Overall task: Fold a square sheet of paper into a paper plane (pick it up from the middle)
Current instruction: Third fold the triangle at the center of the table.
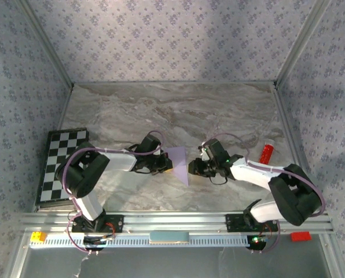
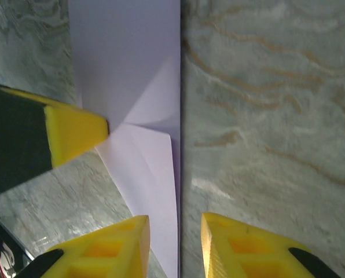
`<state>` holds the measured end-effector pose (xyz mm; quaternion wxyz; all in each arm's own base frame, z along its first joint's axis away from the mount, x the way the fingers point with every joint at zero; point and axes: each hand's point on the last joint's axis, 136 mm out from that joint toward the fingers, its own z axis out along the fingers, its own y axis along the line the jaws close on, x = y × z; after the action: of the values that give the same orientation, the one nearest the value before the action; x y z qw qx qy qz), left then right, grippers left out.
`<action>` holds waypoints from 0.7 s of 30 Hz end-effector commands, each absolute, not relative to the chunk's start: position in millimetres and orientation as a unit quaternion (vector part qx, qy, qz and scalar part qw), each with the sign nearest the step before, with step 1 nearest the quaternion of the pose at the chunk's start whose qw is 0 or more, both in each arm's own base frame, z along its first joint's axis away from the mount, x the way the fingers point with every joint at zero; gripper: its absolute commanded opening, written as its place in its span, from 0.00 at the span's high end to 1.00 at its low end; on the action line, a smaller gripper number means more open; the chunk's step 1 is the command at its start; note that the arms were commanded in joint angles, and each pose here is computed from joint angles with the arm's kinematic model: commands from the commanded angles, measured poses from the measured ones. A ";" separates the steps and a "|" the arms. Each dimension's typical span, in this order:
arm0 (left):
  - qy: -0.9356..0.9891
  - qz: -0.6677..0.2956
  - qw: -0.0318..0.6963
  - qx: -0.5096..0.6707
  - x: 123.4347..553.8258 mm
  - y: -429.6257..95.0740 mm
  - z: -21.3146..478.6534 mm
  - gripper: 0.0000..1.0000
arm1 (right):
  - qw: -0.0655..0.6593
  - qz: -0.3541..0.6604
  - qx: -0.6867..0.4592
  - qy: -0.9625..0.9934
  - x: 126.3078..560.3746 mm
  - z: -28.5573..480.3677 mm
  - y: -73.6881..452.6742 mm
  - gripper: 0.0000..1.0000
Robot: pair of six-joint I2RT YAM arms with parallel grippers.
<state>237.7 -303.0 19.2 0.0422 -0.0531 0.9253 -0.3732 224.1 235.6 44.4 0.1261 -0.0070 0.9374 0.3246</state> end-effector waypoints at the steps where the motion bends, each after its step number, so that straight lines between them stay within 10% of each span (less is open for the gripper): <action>1: 0.935 -0.346 0.038 -0.068 232.8 -292.3 11.4 1.00 | 0.124 0.333 0.002 0.935 236.5 45.4 242.4 0.69; 21: 0.934 -0.350 0.039 -0.061 234.5 -295.4 16.6 0.99 | 0.110 0.369 -0.006 0.923 250.6 34.2 264.0 0.81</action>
<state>236.9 -301.9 19.2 0.0419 -0.0552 0.9267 -0.3694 238.7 247.1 22.7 0.0897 0.0114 0.9365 0.3389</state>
